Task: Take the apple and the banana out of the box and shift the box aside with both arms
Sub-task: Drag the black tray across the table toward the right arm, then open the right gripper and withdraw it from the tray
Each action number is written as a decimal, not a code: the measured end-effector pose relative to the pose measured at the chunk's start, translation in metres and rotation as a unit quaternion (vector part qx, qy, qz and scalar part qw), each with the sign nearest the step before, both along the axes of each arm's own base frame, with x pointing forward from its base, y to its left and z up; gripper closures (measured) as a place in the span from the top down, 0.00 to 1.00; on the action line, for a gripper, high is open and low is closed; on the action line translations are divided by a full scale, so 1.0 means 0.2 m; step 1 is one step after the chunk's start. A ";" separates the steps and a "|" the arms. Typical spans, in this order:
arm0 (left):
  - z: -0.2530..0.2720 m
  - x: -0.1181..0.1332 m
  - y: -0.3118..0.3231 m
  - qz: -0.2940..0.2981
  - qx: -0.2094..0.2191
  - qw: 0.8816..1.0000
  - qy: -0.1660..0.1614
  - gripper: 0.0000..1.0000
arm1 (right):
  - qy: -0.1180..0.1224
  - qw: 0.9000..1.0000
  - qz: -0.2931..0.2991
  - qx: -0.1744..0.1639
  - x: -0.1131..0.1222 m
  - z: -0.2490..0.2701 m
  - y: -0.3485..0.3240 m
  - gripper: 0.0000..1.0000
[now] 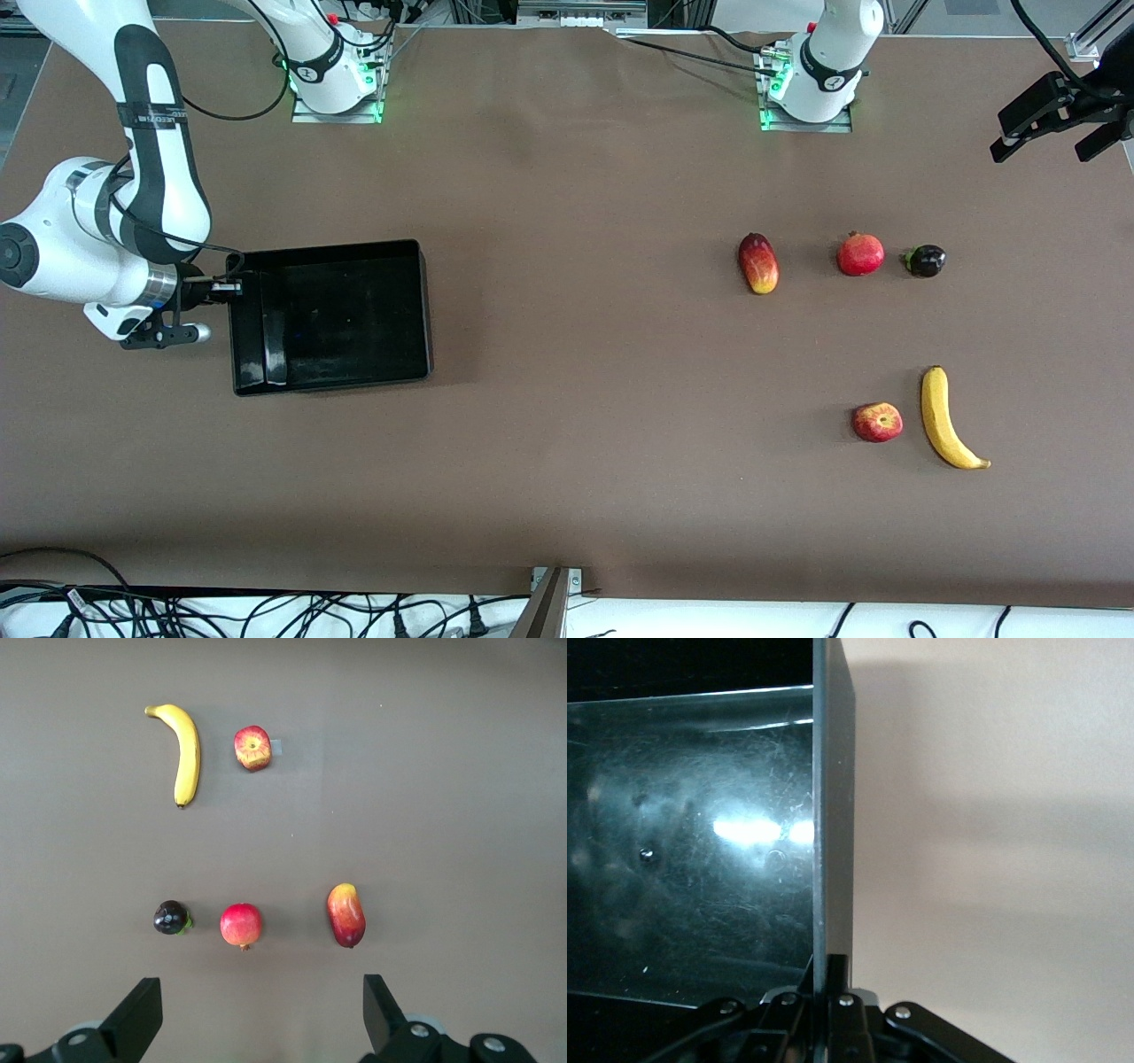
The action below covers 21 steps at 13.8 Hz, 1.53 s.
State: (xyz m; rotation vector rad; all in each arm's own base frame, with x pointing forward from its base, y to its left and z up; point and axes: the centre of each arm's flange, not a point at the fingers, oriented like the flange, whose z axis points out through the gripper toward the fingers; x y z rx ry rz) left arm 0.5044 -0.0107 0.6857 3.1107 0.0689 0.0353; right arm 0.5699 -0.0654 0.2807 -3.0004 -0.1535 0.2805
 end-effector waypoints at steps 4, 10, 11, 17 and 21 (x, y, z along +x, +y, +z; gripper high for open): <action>0.00 0.00 -0.01 -0.002 0.000 1.000 0.004 1.00 | -0.016 1.000 -0.017 0.002 -0.07 -0.04 -0.03 0.05; -0.01 0.00 -0.01 -0.002 0.000 1.000 0.006 1.00 | -0.033 0.999 -0.038 -0.008 -0.14 -0.10 -0.04 0.05; -0.02 0.00 -0.01 -0.002 0.000 1.000 0.007 1.00 | -0.030 0.999 -0.041 -0.007 -0.15 -0.10 -0.04 0.10; -0.03 0.01 -0.01 -0.002 -0.001 1.000 0.009 1.00 | -0.005 1.000 -0.026 0.014 -0.04 0.20 0.02 0.70; -0.03 0.01 -0.01 -0.002 -0.001 1.000 0.010 1.00 | -0.012 0.999 -0.007 -0.028 0.16 0.98 0.13 1.00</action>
